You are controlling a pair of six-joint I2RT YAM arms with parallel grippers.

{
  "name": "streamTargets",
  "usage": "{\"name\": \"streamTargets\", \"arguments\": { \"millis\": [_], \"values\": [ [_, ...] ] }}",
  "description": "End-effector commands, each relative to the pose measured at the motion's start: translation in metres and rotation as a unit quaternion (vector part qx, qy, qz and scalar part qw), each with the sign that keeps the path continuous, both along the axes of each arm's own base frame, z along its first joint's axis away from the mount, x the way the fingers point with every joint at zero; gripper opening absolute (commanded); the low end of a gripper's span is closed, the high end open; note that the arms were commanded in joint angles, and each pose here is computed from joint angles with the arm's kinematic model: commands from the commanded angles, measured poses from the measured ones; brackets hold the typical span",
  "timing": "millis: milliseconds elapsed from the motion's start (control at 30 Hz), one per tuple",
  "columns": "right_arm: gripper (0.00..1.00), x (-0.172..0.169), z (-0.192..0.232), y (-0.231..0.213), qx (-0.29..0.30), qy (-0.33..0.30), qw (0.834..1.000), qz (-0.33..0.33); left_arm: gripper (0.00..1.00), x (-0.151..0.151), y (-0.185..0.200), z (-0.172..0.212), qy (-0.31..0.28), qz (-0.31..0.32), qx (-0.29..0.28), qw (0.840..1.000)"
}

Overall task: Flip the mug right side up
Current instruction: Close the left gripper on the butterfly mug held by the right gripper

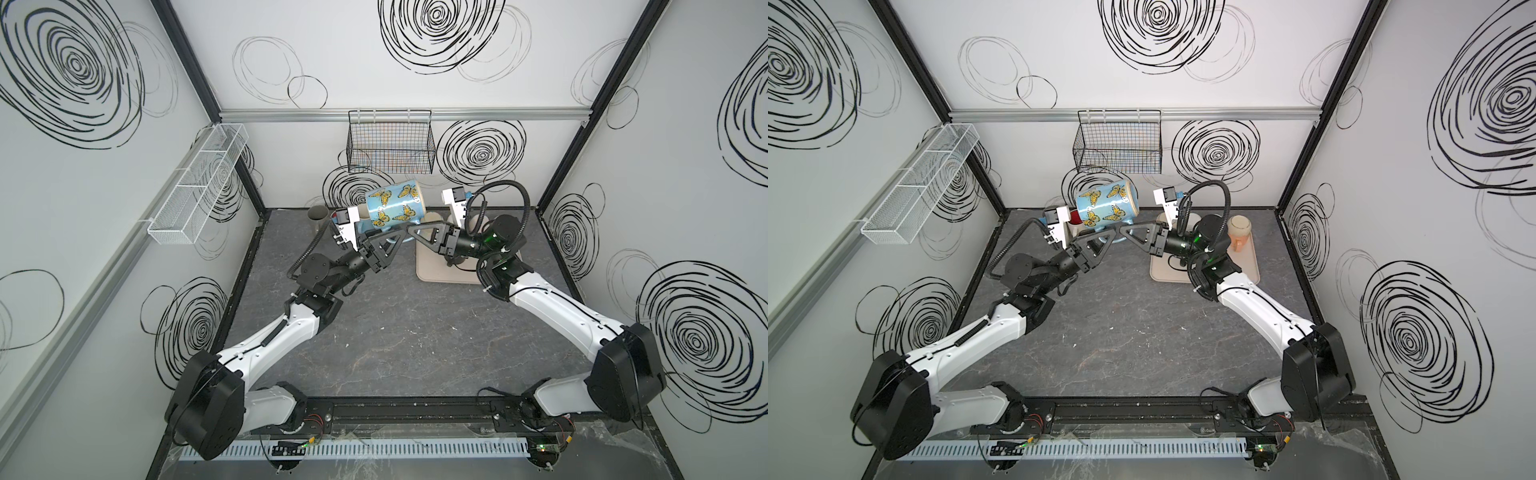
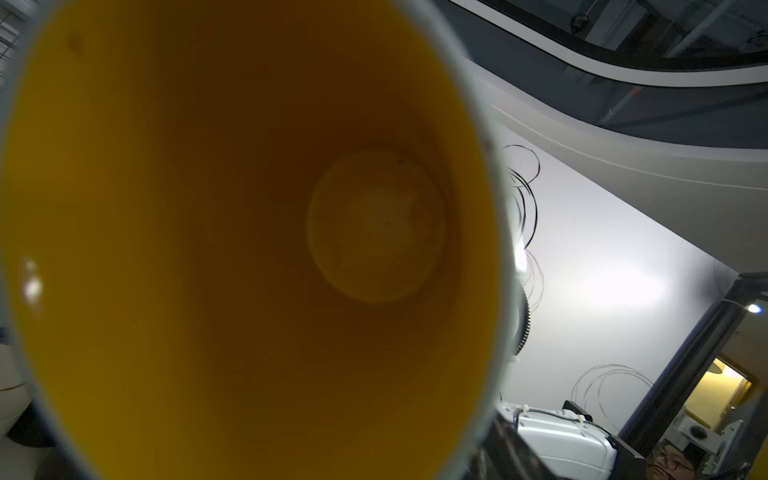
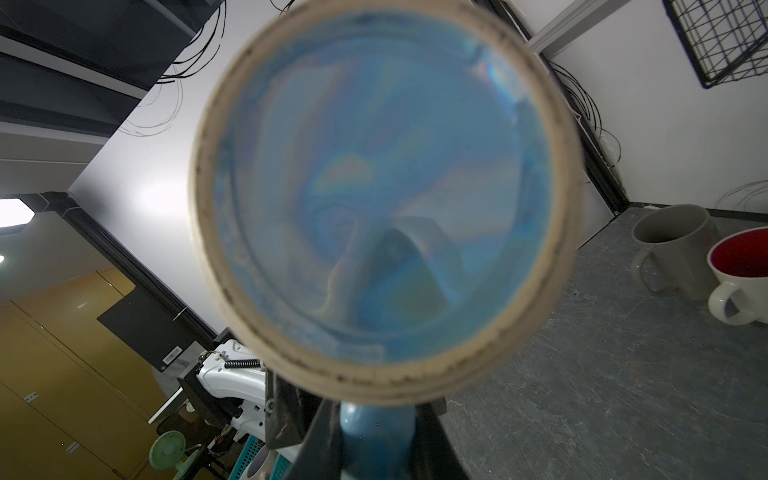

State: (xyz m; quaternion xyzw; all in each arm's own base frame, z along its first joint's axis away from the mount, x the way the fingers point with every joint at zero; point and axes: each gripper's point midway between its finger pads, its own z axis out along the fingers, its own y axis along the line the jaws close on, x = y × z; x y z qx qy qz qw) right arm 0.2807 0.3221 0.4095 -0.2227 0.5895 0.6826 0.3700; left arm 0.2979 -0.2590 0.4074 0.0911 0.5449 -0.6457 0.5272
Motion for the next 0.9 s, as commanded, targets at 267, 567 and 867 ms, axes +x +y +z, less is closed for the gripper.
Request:
{"name": "streamTargets", "arguments": {
  "millis": [267, 567, 867],
  "values": [
    [0.0, -0.014, 0.046, -0.008, 0.051, -0.084, 0.995, -0.008, 0.34, -0.021, 0.002, 0.041, -0.063, -0.035, -0.047, 0.996],
    [0.0, -0.004, 0.034, -0.01, 0.022, -0.082, 0.995, -0.043, 0.0, -0.017, 0.01, 0.041, -0.059, -0.018, -0.049, 0.997],
    [0.37, 0.012, 0.017, -0.017, -0.009, -0.075, 0.991, -0.106, 0.0, -0.007, 0.011, 0.036, -0.044, 0.001, -0.039, 0.998]
  ]
}}
